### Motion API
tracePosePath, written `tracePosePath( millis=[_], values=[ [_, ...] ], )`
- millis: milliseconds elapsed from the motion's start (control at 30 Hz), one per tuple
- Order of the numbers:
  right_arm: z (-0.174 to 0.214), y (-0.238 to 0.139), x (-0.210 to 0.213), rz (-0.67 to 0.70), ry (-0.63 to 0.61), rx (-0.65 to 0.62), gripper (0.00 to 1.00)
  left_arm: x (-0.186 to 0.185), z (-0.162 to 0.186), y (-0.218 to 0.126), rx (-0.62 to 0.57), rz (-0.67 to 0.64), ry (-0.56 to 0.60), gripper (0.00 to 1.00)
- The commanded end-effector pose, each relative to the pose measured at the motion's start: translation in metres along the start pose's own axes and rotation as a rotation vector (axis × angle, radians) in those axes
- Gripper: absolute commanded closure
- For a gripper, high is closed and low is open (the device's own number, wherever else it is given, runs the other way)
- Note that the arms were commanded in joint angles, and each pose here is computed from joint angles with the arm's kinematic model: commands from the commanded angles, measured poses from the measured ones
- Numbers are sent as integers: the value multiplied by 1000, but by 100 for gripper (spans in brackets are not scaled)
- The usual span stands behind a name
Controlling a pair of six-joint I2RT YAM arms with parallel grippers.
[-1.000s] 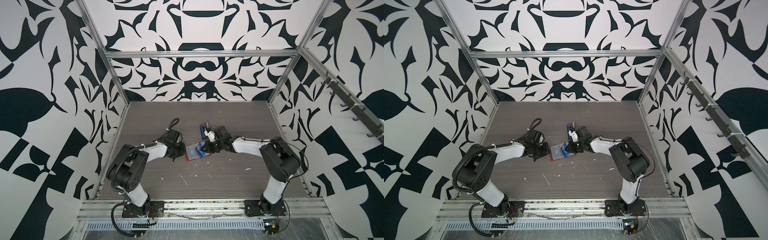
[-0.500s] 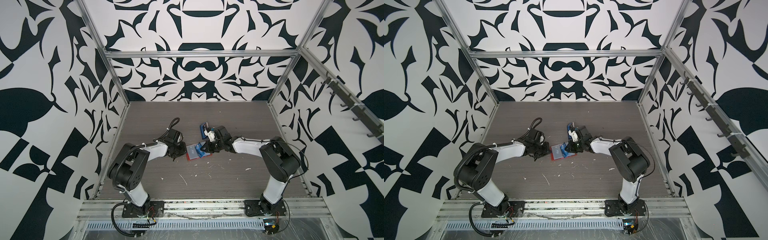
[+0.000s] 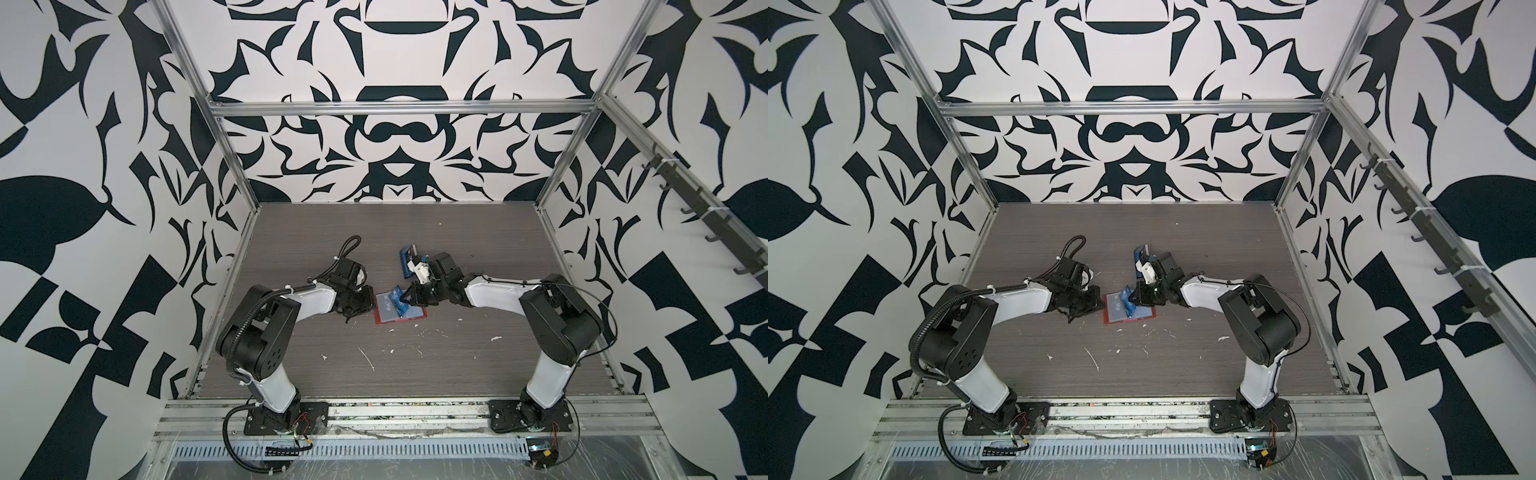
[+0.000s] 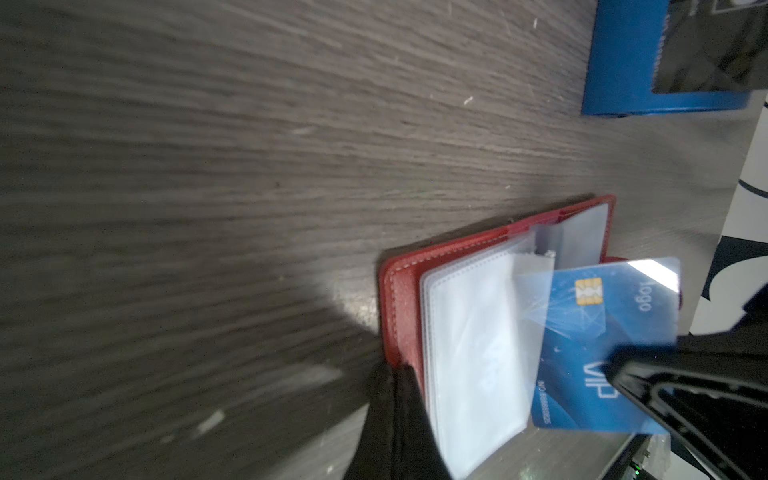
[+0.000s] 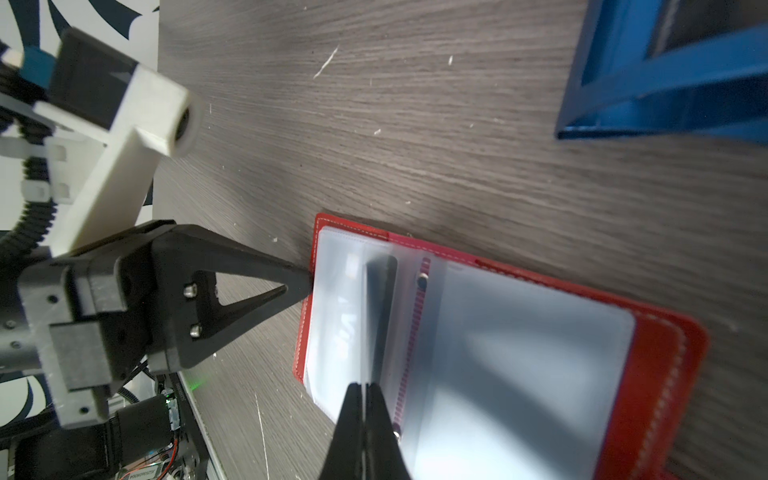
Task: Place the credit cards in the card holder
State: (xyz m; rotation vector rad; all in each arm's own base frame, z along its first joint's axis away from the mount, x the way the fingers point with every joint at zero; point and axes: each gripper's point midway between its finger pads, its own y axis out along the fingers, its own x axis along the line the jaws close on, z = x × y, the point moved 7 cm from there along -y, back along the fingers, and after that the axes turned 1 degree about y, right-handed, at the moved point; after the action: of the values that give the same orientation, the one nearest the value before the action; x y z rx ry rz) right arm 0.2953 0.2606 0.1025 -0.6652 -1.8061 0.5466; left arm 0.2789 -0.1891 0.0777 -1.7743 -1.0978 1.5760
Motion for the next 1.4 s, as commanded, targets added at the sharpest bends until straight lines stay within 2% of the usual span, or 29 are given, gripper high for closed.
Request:
tracePosePath(
  millis=[0, 600, 1367],
  values=[
    [0, 4, -1, -35, 17, -16, 100, 10, 10, 5, 53, -52, -20, 100],
    [9, 8, -18, -48, 99, -115, 100, 13, 14, 7, 42, -65, -46, 100],
    [28, 23, -20, -40, 145, -109, 100, 17, 15, 9, 27, -79, -62, 100]
  ],
)
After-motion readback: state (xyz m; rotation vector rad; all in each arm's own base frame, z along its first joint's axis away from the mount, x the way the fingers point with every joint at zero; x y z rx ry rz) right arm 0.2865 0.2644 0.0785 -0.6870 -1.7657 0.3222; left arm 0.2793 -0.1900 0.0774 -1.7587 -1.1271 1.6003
